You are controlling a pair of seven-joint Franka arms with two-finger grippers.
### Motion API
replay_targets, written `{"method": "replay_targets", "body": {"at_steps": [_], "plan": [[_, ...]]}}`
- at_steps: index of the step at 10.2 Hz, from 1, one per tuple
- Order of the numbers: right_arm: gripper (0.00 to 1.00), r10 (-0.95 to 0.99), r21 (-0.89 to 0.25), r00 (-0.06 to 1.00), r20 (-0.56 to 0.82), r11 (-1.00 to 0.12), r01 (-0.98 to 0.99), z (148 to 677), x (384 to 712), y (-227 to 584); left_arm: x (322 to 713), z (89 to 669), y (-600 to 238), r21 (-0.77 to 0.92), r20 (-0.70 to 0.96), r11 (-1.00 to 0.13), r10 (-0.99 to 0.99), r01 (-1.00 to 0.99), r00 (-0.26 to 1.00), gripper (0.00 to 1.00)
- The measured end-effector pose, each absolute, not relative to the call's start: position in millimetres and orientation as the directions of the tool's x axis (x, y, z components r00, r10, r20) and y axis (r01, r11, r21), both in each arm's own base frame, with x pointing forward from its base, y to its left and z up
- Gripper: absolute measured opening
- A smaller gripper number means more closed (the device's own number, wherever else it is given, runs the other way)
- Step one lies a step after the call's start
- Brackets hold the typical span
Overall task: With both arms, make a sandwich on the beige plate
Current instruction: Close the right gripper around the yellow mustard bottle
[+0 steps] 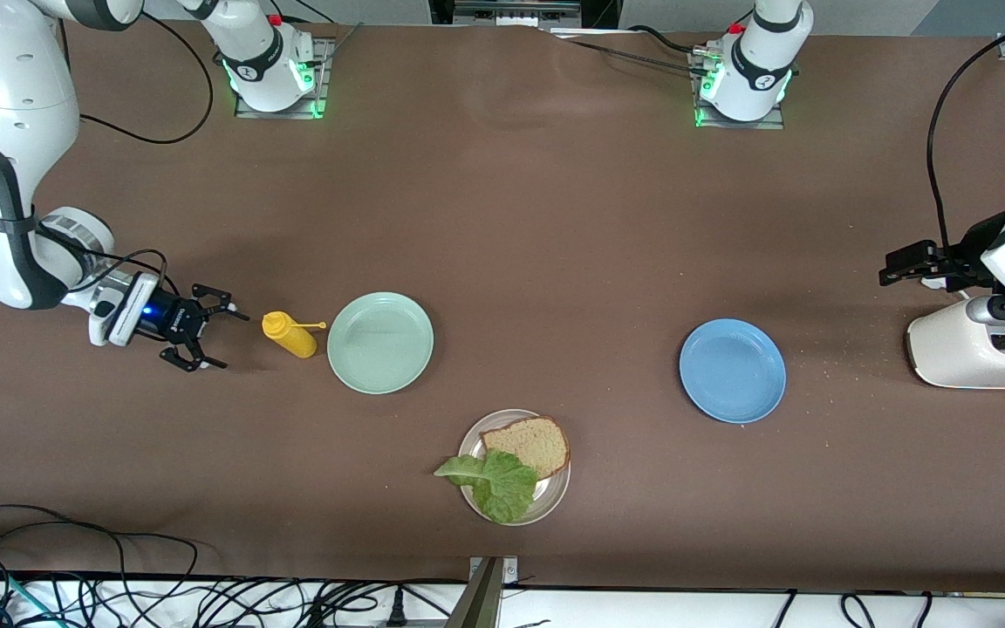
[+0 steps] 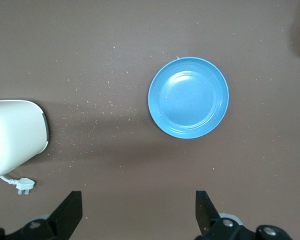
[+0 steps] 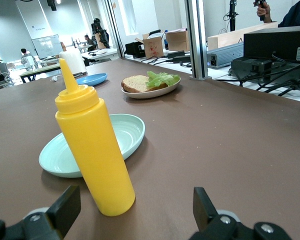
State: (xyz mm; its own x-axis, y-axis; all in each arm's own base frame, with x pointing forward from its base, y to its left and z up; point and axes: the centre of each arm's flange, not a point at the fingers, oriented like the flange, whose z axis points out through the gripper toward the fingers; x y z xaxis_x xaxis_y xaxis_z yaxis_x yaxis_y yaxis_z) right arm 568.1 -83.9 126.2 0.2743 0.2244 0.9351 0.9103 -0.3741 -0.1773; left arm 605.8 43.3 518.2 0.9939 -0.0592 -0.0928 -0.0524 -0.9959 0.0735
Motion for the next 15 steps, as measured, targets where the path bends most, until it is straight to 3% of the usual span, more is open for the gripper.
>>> {"method": "replay_targets", "body": {"at_steps": [15], "plan": [[1.00,0.027,-0.245,0.272,0.962,-0.352,0.903,83,568,13,606,518,43,0.074,-0.093,-0.996,-0.059,-0.052,0.994,1.00]]}}
